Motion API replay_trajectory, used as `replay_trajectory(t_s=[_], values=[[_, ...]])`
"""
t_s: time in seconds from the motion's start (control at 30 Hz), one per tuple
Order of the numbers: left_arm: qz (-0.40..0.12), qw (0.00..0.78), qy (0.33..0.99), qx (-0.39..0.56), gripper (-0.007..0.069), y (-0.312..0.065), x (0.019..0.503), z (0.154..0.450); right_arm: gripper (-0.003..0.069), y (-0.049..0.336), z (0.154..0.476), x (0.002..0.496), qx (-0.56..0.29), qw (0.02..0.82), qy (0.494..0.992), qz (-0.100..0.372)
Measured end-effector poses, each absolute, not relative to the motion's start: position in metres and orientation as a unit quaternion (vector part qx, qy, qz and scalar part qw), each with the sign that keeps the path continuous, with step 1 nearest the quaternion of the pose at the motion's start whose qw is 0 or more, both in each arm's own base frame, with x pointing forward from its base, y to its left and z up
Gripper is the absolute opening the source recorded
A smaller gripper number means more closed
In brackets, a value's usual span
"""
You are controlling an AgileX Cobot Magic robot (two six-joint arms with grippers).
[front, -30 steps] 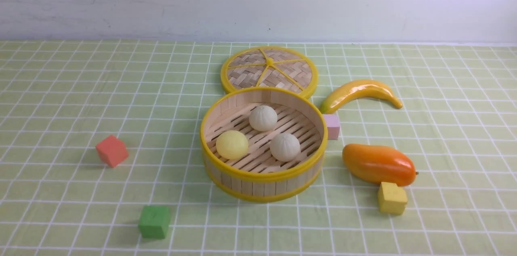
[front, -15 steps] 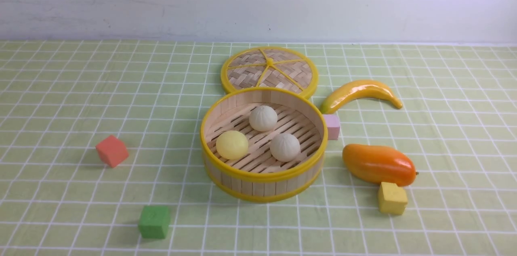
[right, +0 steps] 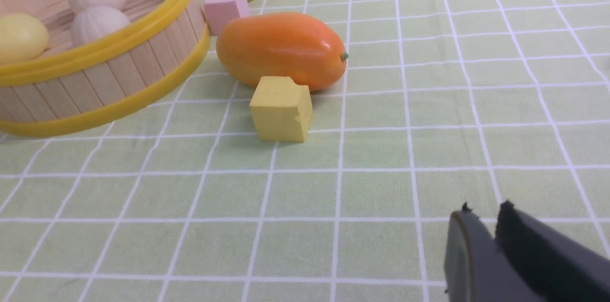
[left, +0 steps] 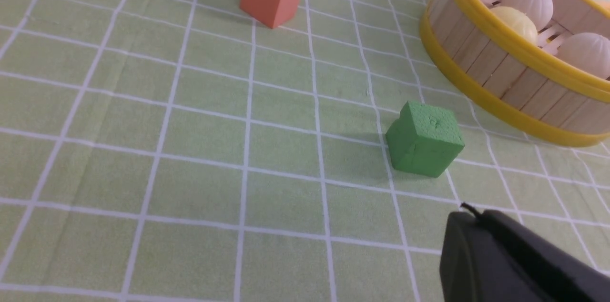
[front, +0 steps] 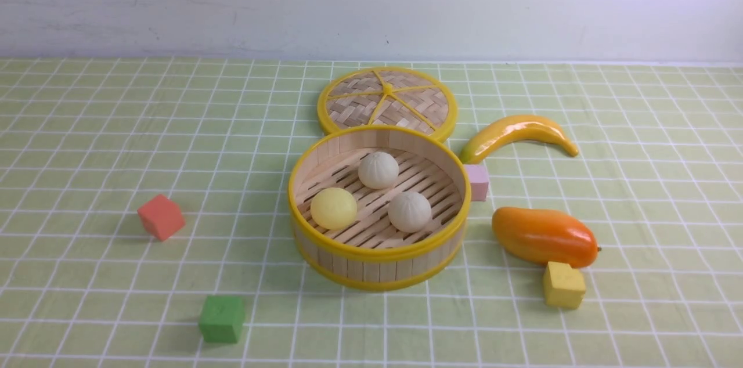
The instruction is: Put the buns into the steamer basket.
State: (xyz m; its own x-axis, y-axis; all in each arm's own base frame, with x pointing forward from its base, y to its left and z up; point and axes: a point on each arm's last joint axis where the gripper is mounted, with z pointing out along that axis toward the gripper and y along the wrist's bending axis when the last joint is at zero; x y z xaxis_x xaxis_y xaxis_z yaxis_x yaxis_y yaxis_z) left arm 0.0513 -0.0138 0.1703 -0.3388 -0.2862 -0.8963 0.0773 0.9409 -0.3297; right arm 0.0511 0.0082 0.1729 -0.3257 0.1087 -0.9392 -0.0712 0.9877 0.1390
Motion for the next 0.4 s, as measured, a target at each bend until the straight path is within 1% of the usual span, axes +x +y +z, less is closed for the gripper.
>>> replay_trajectory(t_s=[0.4], values=[[-0.159,0.571,0.803,-0.065,-0.0013,-0.0138,0.0513,0.1703,0.0095,0.0082,0.1729,0.0511,0.012,0.581,0.810,0.077]])
